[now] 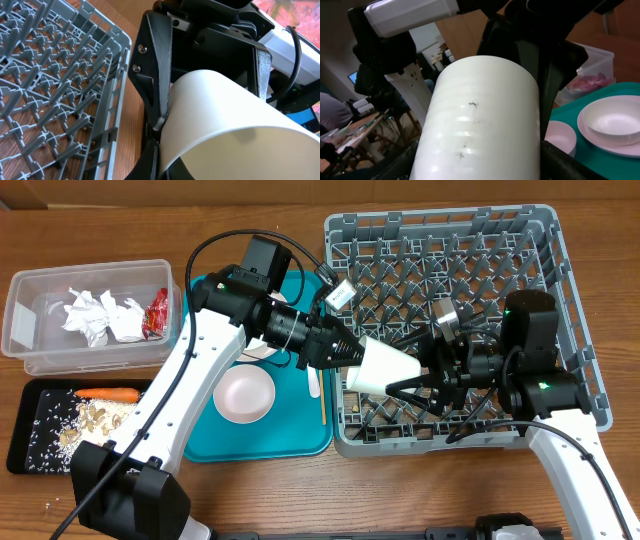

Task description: Sort waste into correct bins and load items into the dishwasher

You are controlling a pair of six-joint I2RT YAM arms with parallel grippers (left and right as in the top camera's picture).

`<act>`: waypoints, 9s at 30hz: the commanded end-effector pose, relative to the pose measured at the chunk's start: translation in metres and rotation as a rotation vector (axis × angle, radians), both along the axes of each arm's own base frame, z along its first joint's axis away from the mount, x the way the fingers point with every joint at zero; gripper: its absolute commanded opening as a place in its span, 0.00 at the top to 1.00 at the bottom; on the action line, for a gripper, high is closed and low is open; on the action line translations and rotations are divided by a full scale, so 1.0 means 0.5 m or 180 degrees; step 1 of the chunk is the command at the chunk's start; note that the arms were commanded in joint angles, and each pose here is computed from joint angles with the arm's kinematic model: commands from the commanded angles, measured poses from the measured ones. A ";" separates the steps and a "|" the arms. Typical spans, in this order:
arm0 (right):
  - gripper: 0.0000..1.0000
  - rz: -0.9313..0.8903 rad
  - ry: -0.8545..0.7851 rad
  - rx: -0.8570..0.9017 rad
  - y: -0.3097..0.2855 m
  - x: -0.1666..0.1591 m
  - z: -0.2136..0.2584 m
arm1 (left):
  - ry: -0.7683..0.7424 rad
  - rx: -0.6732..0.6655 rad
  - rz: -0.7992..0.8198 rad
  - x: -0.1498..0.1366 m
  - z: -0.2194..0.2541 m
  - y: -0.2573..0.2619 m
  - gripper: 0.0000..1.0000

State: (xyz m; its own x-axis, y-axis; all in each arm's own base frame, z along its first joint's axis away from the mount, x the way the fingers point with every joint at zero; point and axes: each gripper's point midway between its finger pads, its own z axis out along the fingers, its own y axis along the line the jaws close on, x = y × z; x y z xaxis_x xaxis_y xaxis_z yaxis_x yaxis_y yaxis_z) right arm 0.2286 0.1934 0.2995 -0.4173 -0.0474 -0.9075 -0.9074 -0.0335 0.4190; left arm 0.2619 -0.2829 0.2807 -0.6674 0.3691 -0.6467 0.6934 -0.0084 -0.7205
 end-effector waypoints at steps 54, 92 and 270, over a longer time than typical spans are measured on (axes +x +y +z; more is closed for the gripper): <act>0.41 -0.0109 -0.0116 -0.0092 0.029 0.020 0.030 | -0.0023 0.0389 0.0125 0.013 -0.043 0.005 0.92; 0.43 -0.3682 0.0977 -0.1581 -0.202 0.279 0.020 | 0.0581 0.1683 0.1682 0.159 -0.159 0.247 0.82; 0.00 -0.2664 0.2809 -0.3627 -0.215 0.237 -0.178 | 0.1114 0.4105 0.3440 0.041 -0.472 0.550 0.35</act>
State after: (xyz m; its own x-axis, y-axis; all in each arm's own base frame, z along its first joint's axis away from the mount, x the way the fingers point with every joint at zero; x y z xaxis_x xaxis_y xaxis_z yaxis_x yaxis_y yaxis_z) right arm 0.3470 0.0884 0.2074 -0.9991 0.0114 -0.0397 0.0010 0.9675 0.2529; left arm 0.2900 -0.0053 0.0561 -0.9718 -0.2012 -0.1230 -0.2057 0.9783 0.0250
